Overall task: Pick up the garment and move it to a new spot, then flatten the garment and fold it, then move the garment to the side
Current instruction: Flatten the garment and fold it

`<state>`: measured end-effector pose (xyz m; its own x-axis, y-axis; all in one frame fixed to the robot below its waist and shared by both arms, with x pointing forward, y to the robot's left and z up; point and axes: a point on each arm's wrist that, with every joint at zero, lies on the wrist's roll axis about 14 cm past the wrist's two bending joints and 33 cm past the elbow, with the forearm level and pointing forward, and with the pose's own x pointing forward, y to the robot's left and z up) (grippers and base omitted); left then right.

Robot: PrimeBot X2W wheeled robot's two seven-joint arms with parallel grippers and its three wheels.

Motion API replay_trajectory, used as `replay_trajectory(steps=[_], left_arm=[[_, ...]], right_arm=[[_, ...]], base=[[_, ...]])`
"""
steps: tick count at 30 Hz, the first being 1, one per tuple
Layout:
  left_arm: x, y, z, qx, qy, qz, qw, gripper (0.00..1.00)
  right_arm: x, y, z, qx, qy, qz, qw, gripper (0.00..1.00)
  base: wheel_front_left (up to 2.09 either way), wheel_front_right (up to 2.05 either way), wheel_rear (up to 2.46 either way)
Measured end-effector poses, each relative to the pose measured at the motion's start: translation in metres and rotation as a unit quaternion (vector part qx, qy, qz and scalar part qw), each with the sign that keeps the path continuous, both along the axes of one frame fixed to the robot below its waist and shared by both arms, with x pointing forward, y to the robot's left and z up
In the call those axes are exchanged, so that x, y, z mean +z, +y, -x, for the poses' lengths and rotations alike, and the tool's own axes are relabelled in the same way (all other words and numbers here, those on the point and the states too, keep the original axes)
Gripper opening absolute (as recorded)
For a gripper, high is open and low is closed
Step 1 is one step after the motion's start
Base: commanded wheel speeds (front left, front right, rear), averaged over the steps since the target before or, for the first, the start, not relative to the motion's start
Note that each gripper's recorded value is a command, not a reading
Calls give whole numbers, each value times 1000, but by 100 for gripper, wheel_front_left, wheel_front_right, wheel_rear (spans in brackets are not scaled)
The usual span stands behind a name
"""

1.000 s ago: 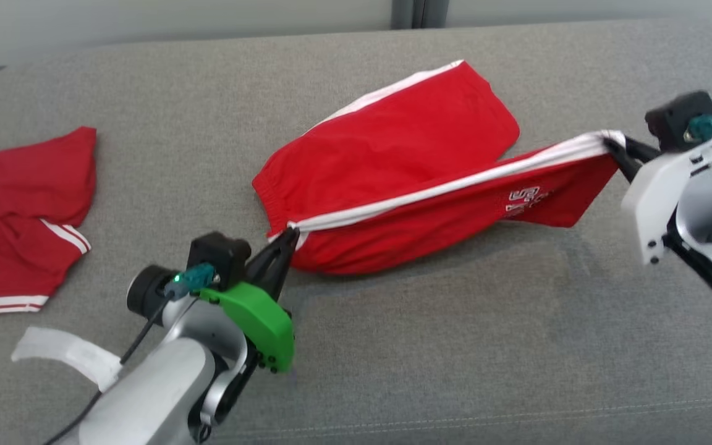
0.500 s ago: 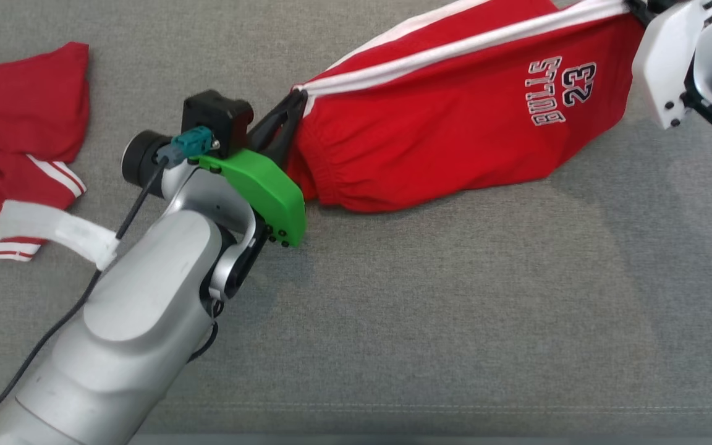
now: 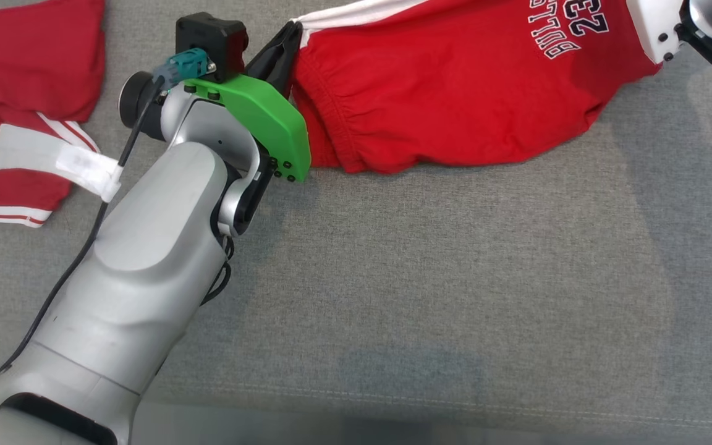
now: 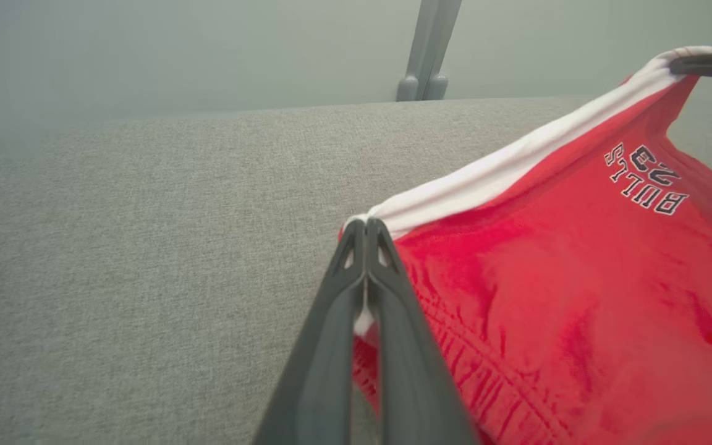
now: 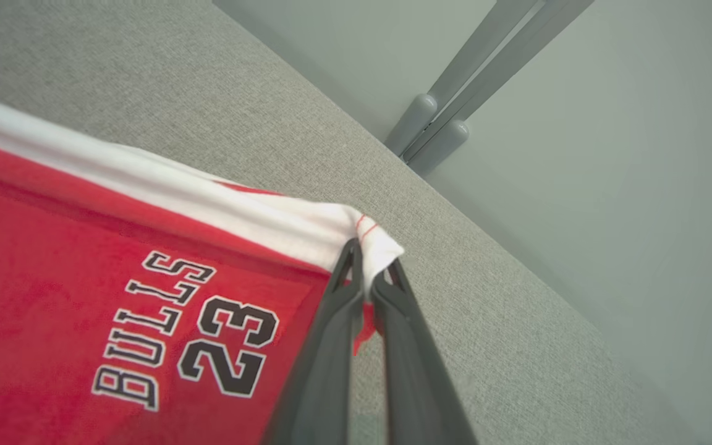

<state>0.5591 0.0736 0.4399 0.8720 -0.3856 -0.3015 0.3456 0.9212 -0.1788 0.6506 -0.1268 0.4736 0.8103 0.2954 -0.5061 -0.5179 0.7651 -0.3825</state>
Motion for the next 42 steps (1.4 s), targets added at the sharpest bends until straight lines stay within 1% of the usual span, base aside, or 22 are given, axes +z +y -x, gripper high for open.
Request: replay_trajectory(steps=[1,7,10,13,15,17,18,22,24,26,30,36,42], left_arm=[[-3,0,-1,3,4,1,1000,100],[-8,4,-9,23,-1,16,1000,100],[-2,11,-12,37,-17,23,999,100],[12,20,-14,55,-48,33,997,100],[22,25,-12,65,-71,40,995,100],[28,29,-7,73,-86,46,993,100],[31,30,-3,75,-93,50,992,100],[45,36,17,87,-119,59,987,100],[63,45,27,108,-146,75,980,100],[73,55,41,125,-169,74,975,100],[73,68,80,158,-178,81,968,100],[71,77,126,174,-189,63,964,100],[64,84,152,184,-187,38,964,100]], right_arm=[[-2,2,-2,0,0,-6,1000,100],[-10,16,-12,0,-10,-47,999,100],[-3,17,-14,-3,-26,-69,997,100],[8,16,-13,-13,-40,-100,994,100],[13,14,-10,-25,-47,-133,990,100],[11,5,-6,-52,-42,-164,984,100],[9,-3,-3,-68,-40,-177,981,100],[-6,-21,17,-105,-26,-191,976,100],[-7,-27,24,-122,-29,-209,970,100],[-9,-33,33,-137,-34,-225,964,100],[-23,-38,53,-169,-26,-254,952,100],[-30,-41,68,-198,-21,-280,939,100],[-45,-39,70,-210,-11,-288,934,100]], base=[[0,0,0],[0,0,0],[0,0,0],[0,0,0],[0,0,0],[0,0,0],[0,0,0],[0,0,0],[0,0,0],[0,0,0],[0,0,0],[0,0,0],[0,0,0]])
